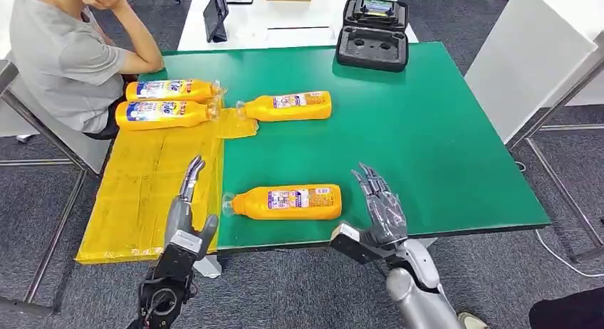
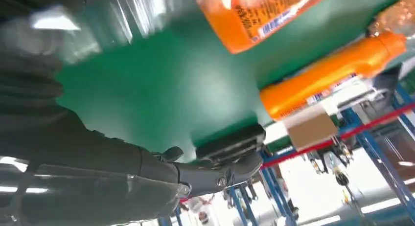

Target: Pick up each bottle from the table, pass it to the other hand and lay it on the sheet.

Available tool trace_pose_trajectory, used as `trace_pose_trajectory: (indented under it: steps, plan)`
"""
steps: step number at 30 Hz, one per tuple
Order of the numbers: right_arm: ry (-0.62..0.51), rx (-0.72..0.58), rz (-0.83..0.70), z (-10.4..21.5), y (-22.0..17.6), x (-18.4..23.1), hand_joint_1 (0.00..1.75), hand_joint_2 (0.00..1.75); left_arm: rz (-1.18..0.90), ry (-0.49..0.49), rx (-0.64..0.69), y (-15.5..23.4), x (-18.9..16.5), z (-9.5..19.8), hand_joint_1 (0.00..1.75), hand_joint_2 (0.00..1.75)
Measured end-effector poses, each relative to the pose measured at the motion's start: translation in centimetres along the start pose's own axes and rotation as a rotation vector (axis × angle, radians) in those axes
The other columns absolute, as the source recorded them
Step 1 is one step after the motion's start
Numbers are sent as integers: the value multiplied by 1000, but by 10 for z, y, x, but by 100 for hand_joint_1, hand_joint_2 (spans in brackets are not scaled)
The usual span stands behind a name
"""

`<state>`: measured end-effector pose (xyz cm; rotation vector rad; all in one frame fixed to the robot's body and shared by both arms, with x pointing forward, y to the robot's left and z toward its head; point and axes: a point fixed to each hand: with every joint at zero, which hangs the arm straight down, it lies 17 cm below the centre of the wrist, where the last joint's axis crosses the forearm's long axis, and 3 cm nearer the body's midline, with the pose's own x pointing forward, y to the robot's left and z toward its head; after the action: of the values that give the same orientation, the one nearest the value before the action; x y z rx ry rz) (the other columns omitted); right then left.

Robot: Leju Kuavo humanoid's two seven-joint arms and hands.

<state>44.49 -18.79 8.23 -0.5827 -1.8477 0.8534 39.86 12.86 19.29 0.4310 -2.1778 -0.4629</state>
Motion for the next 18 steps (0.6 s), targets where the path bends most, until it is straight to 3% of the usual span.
trace_pose_trajectory:
  steps: [18]
  plan:
    - [17, 59, 5, 0, 13, -12, 0, 175, 17, -11, 3, -2, 4, -5, 0, 0]
